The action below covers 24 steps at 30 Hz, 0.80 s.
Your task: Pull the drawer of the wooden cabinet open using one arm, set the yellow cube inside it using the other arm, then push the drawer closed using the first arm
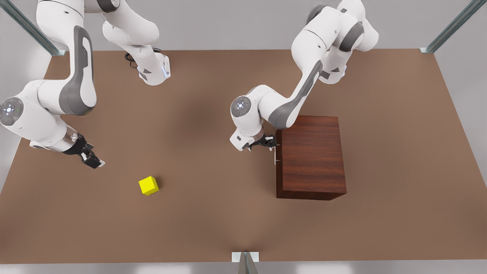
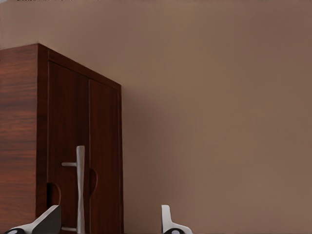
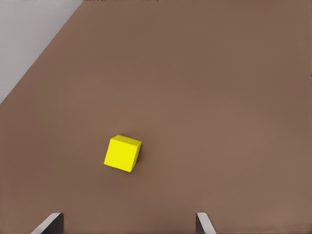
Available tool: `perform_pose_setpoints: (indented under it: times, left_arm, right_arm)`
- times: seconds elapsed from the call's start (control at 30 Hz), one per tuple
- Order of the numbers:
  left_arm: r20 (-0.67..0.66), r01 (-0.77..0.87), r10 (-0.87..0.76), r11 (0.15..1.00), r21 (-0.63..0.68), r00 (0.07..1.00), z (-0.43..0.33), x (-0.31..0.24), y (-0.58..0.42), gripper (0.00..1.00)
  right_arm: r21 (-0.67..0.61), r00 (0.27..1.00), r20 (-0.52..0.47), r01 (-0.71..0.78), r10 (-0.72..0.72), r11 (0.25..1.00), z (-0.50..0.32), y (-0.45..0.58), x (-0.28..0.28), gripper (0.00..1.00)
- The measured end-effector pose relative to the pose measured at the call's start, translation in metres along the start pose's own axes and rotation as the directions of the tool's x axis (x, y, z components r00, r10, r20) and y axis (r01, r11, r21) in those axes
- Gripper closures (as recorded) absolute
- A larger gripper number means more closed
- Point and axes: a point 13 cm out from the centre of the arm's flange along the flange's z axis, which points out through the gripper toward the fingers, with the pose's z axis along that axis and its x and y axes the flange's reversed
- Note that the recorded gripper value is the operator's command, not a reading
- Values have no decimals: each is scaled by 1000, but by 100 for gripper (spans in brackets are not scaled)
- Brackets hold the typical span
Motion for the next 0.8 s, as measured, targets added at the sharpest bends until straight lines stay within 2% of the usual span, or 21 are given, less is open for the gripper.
perform_pose_setpoints:
  times: [0.37,0.6,0.8]
  left_arm:
    - [100,31,-19,993,-116,995,16,-10,8,0]
    - [53,37,-27,981,-189,998,61,-2,34,0]
    - [59,43,-33,982,-184,998,76,4,25,0]
  right_arm:
    - [6,991,5,-134,134,991,4,1,-1,0]
    - [7,983,5,-183,183,983,5,3,1,0]
    - [10,978,4,-210,210,978,8,5,1,0]
